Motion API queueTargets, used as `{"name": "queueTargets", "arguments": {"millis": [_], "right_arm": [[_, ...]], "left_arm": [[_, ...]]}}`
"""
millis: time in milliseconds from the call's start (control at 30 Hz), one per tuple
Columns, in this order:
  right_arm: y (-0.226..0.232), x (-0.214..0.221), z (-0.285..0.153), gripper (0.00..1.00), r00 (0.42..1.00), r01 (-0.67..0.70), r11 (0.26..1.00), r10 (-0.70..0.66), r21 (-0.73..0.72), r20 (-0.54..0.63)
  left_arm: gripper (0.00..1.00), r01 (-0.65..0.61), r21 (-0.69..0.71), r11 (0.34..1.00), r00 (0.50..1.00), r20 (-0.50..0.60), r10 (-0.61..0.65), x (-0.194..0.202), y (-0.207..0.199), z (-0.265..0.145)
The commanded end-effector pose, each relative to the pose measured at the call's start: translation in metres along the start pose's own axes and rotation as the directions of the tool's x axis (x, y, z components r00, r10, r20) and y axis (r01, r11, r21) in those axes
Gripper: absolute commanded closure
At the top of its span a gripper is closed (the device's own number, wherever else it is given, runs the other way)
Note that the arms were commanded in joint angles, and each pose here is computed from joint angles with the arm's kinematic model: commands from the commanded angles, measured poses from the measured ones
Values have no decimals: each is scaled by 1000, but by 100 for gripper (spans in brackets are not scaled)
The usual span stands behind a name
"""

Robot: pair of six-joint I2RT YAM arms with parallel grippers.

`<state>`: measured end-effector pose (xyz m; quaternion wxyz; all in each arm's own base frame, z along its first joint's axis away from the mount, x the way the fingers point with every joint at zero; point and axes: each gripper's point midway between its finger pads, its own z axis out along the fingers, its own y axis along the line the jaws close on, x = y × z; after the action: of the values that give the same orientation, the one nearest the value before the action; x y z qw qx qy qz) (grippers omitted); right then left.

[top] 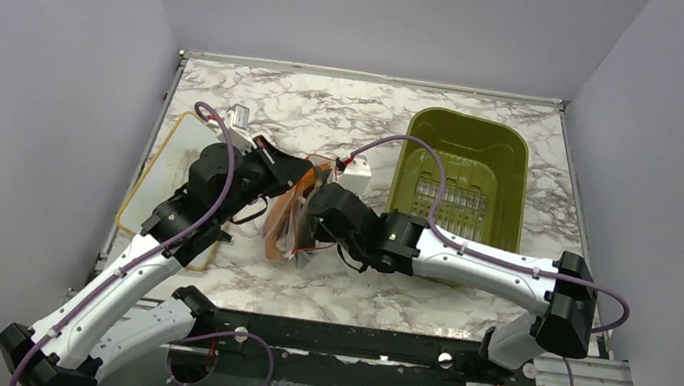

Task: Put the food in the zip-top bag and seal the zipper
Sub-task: Place the fake fish in the zipper food storage bag.

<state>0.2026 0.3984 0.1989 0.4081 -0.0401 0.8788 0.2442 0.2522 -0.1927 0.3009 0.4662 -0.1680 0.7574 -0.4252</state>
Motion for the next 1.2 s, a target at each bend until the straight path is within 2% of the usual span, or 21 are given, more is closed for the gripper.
{"name": "queueTargets", "arguments": {"millis": [0, 133, 267, 400, 533, 600, 667, 800, 933, 1067, 1167], "right_arm": [[4, -8, -5, 90, 1000, -11, 1000, 11, 19, 19], [13, -21, -19, 73, 1000, 1, 999, 0, -32, 29], [36, -38, -47, 52, 993, 118, 973, -112, -198, 39], [35, -40, -75, 46, 980, 196, 941, -196, -275, 28], [34, -43, -106, 46, 937, 344, 852, -336, -394, 91], [21, -53, -117, 46, 912, 410, 834, -388, -369, 136], [-4, -61, -124, 45, 878, 478, 831, -455, -283, 148], [-51, -72, -132, 41, 840, 542, 830, -531, -130, 116], [-88, -59, -125, 38, 812, 583, 810, -584, -58, 4], [-134, -32, -102, 37, 811, 564, 826, -548, 21, -202], [-151, -23, -89, 37, 813, 555, 831, -531, 40, -240]], "left_arm": [[100, 33, 88, 996, 999, 31, -35, -8, -20, -5], [100, 18, 80, 997, 999, 36, -21, -9, -18, -5], [100, -6, 57, 998, 999, 37, 3, -6, -10, -4], [100, -39, 30, 999, 999, 19, 39, -2, -3, -3], [100, -62, 8, 998, 998, 14, 62, -1, 4, -2], [100, -74, 1, 997, 997, 15, 74, 0, 6, -3], [100, -85, -8, 996, 996, 18, 85, -1, 8, -4], [100, -95, -17, 995, 995, 18, 95, 0, 12, -6], [100, -98, -19, 995, 995, 13, 98, 1, 12, -6], [100, -94, -14, 995, 995, 16, 95, 0, 11, -8], [100, -93, -13, 996, 995, 20, 93, -1, 11, -9]]}}
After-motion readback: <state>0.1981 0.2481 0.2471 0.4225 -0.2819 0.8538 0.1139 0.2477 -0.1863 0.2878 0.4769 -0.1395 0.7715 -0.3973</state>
